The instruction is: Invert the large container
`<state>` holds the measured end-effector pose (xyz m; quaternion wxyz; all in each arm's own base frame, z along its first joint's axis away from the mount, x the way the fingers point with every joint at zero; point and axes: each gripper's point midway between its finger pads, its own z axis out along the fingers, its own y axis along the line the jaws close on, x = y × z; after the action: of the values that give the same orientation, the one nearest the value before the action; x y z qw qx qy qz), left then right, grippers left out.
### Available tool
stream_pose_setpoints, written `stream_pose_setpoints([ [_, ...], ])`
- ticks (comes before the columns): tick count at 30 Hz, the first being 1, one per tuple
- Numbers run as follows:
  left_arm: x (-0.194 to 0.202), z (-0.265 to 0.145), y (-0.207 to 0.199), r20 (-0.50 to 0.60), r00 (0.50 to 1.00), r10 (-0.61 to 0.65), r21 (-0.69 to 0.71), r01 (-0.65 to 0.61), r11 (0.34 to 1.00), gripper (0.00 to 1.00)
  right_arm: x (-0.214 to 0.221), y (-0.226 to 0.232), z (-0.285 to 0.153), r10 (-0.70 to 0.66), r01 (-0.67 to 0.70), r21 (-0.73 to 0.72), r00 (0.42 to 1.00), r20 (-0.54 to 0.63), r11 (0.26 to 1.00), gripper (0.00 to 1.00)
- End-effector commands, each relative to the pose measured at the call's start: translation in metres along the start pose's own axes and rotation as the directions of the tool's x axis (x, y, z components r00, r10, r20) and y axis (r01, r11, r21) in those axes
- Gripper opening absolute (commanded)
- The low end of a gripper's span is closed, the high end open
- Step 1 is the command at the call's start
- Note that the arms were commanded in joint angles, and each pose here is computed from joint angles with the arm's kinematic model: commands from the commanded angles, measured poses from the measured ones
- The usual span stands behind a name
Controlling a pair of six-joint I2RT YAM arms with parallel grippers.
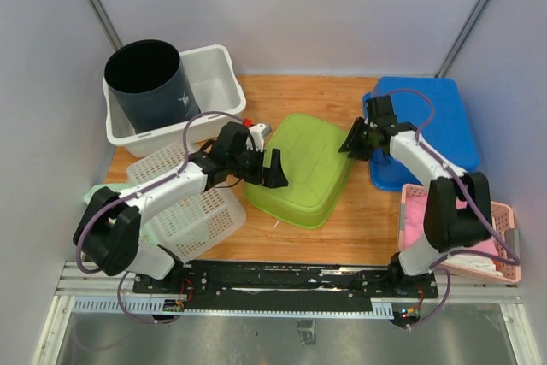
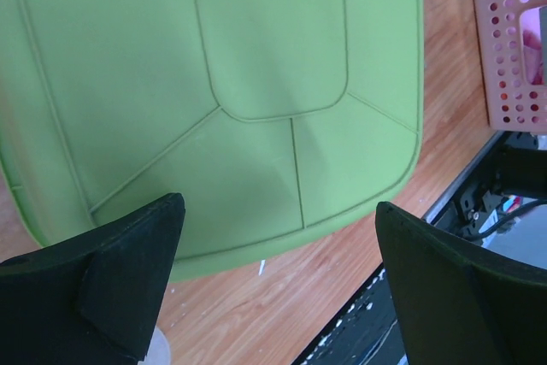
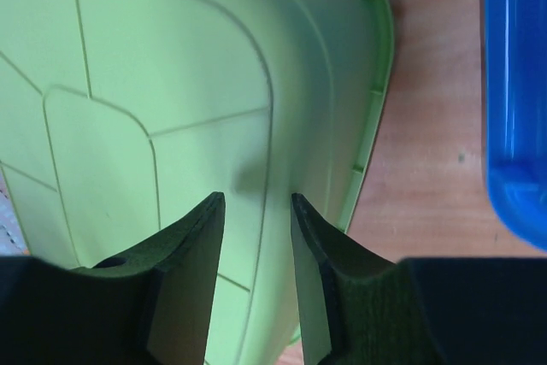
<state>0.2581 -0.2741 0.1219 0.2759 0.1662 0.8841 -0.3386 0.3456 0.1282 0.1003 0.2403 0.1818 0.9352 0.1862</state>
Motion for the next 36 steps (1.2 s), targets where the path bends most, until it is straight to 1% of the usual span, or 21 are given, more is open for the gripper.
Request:
stream_pose_setpoints([
  [1,-0.019,0.019,-0.011,0.029,1.0,-0.009,0.075,0.007,0.997,0.99,-0.059,0.014,0.019,-0.002,0.003,-0.027,0.998,0.064,1.0,0.37],
  [5,-0.041,0.032,-0.016,0.042,0.999,-0.012,0.088,0.008,0.996,0.99,-0.081,0.019,0.036,-0.023,0.023,-0.003,1.0,0.022,1.0,0.35],
  [8,-0.06,0.028,-0.022,0.078,0.997,0.012,0.081,-0.018,0.997,0.99,-0.088,0.021,0.035,-0.059,0.059,0.005,0.998,0.023,0.998,0.36],
  [10,-0.069,0.023,-0.027,0.103,0.994,0.024,0.081,-0.032,0.996,0.99,-0.09,0.016,0.028,-0.081,0.08,0.041,0.996,0.032,0.996,0.38],
  [12,-0.077,0.015,-0.03,0.118,0.993,0.03,0.071,-0.039,0.997,0.99,-0.088,0.008,0.015,-0.096,0.092,0.075,0.994,0.047,0.993,0.41],
  [15,-0.077,-0.002,-0.03,0.134,0.991,0.029,0.035,-0.034,0.999,0.99,-0.078,0.002,-0.01,-0.124,0.117,0.078,0.987,0.101,0.99,0.47],
  [18,-0.065,-0.02,-0.014,0.133,0.991,0.016,-0.068,-0.007,0.998,0.99,-0.041,0.007,-0.03,-0.204,0.202,0.033,0.973,0.109,0.979,0.52],
  [21,-0.039,-0.035,0.003,0.108,0.994,-0.008,-0.15,0.024,0.988,0.99,0.016,0.014,-0.049,-0.368,0.366,0.039,0.927,0.08,0.93,0.58],
  [23,-0.021,-0.043,0.011,0.095,0.995,-0.032,-0.175,0.048,0.983,0.99,0.058,0.014,-0.057,-0.458,0.456,0.04,0.889,0.032,0.889,0.62],
  [25,-0.006,-0.049,0.015,0.087,0.995,-0.057,-0.183,0.072,0.981,0.99,0.095,0.011,-0.062,-0.501,0.501,0.016,0.865,-0.006,0.865,0.65],
  [27,0.01,-0.046,0.02,0.067,0.994,-0.086,-0.185,0.097,0.978,0.99,0.12,0.012,-0.067,-0.523,0.523,0.003,0.852,-0.009,0.852,0.69],
  [31,0.025,-0.03,0.019,0.032,0.991,-0.132,-0.137,0.135,0.981,0.99,0.142,0.013,-0.069,-0.583,0.582,0.049,0.813,0.003,0.812,0.71],
  [34,0.019,-0.016,0.008,0.035,0.99,-0.14,-0.052,0.142,0.989,0.99,0.144,0.009,-0.06,-0.586,0.586,0.099,0.81,-0.034,0.804,0.71],
  [36,0.014,-0.006,0.005,0.031,0.99,-0.134,-0.023,0.135,0.991,0.99,0.141,0.005,-0.052,-0.6,0.601,0.144,0.798,-0.054,0.786,0.71],
])
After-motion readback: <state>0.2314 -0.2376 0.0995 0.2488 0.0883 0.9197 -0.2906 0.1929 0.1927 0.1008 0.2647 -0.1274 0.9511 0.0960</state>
